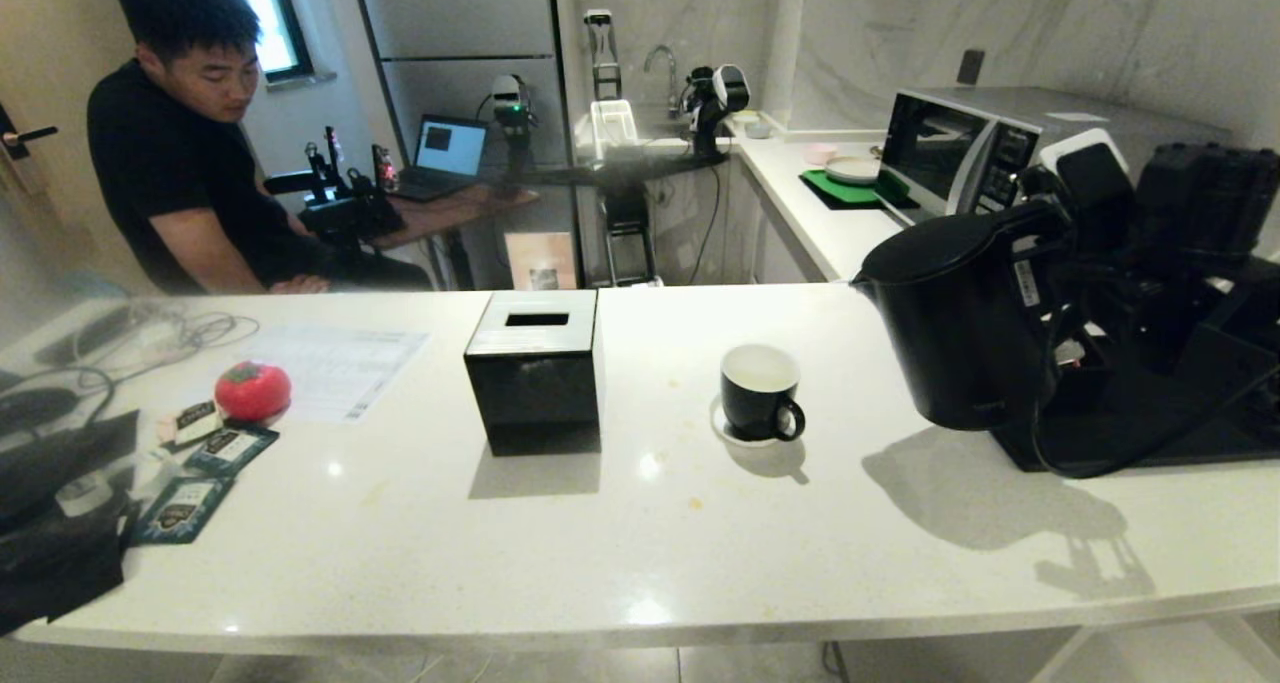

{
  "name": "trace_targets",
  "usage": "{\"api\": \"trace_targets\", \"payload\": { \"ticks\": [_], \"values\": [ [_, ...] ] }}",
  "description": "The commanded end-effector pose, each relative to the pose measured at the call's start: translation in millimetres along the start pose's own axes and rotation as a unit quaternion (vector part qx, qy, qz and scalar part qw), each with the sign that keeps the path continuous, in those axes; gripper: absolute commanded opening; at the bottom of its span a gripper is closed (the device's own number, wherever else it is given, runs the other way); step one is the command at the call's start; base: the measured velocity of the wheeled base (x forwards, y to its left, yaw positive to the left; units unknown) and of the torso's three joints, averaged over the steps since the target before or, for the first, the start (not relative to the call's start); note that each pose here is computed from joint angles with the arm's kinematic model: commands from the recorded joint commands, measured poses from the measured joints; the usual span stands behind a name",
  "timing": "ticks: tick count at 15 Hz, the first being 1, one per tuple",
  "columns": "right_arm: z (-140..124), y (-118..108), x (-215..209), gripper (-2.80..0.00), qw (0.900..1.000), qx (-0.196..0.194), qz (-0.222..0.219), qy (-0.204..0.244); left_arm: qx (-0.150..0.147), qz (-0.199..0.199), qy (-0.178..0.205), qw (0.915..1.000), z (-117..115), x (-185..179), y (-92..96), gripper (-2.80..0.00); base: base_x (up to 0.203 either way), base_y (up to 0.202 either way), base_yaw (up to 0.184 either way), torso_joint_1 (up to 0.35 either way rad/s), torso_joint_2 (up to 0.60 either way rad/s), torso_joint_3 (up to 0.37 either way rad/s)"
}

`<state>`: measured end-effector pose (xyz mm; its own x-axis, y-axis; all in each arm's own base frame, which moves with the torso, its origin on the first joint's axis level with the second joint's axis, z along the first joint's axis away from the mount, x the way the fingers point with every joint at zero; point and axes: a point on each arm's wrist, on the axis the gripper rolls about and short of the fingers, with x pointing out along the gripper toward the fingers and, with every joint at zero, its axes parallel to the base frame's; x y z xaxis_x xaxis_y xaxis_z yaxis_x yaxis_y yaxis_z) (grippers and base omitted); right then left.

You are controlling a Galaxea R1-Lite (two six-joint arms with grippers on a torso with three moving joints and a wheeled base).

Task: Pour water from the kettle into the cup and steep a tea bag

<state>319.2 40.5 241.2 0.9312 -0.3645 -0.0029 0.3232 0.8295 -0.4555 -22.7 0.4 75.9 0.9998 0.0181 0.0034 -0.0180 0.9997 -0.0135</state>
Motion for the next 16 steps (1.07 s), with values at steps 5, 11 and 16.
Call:
{"api": "trace_targets", "payload": {
  "ticks": [5, 11, 16],
  "values": [
    [-6, -37, -3, -2.8, 0.997, 0.051, -0.044, 0.026, 0.0, 0.0, 0.0, 1.0, 0, 0, 0.0, -2.8, 0.0, 0.0, 0.0, 0.0, 0.0, 0.0],
    [-26, -75, -13, -2.8, 0.989, 0.099, -0.092, 0.064, 0.0, 0.0, 0.0, 1.0, 0, 0, 0.0, -2.8, 0.0, 0.0, 0.0, 0.0, 0.0, 0.0],
    [-42, -99, -17, -2.8, 0.978, 0.135, -0.136, 0.08, 0.0, 0.0, 0.0, 1.0, 0, 0, 0.0, -2.8, 0.0, 0.0, 0.0, 0.0, 0.0, 0.0]
  ]
}}
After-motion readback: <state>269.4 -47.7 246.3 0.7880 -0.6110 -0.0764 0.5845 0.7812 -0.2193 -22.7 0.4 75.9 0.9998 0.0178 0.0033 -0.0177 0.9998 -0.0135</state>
